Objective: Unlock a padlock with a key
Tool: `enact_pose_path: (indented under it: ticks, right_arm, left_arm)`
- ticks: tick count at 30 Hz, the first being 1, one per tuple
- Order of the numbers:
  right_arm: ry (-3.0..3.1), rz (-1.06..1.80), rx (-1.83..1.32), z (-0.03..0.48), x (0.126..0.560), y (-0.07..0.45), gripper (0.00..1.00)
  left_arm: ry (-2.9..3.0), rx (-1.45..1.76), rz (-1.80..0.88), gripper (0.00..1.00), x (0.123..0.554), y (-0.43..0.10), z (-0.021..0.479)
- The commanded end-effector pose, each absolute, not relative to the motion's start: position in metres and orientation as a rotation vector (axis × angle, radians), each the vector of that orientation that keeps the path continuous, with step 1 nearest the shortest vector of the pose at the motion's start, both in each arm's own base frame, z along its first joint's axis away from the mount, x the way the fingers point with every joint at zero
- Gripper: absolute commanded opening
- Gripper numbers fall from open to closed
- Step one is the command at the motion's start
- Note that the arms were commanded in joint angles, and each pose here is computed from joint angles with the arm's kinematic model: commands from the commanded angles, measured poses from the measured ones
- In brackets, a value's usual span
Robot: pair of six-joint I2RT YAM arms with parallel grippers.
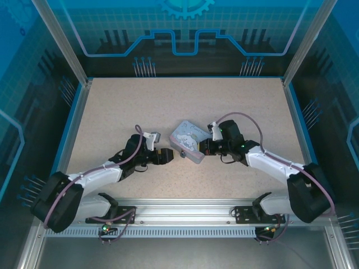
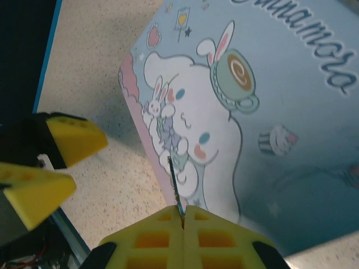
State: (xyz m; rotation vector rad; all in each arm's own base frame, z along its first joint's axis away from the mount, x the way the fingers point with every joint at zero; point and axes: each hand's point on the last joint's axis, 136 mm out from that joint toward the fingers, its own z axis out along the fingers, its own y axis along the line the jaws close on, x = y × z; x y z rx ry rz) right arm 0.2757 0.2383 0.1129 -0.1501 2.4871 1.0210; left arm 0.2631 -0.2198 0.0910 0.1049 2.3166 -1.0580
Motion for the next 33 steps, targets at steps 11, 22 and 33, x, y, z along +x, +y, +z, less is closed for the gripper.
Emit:
enact_pose_path:
  ticks: [11, 22, 33]
  right_arm:
    - [2.661, 0.879, -0.035, 0.082, 0.280, 0.229, 0.00]
    - [2.731, 0.810, -0.043, 0.067, 0.277, 0.223, 0.00]
    - [2.745, 0.806, -0.055, 0.067, 0.276, 0.224, 0.00]
  left_arm:
    - [2.186, 0.115, -1.265, 0.80, 0.278, -0.264, 0.072]
    - [2.164, 0.054, -1.256, 0.80, 0.293, -0.267, 0.062]
    - [2.167, 0.075, -1.326, 0.75, 0.285, -0.295, 0.039]
